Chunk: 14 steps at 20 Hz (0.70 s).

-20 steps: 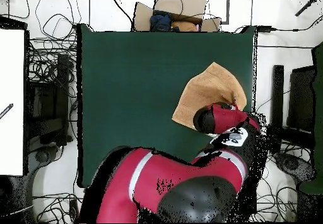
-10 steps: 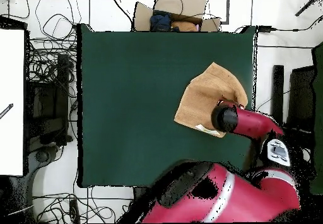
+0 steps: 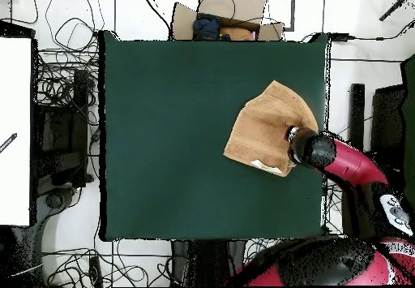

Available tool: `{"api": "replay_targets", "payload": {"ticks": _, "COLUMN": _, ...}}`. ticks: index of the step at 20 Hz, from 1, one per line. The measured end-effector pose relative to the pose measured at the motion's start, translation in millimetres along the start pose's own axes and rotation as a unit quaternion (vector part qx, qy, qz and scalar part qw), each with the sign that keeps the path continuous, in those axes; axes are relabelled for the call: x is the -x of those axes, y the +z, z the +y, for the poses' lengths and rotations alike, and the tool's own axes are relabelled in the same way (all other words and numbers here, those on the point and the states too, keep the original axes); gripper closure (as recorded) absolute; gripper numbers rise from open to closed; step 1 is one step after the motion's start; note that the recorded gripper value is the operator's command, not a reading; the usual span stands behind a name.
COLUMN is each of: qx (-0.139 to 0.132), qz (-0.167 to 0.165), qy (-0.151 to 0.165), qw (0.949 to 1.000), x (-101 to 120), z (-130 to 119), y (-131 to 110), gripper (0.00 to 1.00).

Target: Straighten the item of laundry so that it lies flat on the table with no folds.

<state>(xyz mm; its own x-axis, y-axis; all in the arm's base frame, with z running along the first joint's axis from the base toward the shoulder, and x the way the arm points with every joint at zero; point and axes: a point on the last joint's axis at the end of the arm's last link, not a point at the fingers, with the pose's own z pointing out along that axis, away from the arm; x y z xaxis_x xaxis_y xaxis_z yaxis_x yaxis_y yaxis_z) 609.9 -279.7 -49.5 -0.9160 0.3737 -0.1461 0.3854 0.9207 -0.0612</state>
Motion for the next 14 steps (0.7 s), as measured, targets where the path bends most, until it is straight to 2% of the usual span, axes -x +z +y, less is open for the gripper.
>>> {"api": "replay_targets", "payload": {"ticks": 3, "qx": 0.016, "qz": 0.006, "qy": 0.013, "qw": 0.9998, "x": 2.4, "z": -3.2, "y": 0.5, "gripper": 1.00}}
{"api": "replay_targets", "payload": {"ticks": 14, "qx": 0.040, "qz": 0.009, "qy": 0.030, "qw": 0.9987, "x": 5.1, "z": -5.4, "y": 1.0, "gripper": 1.00}}
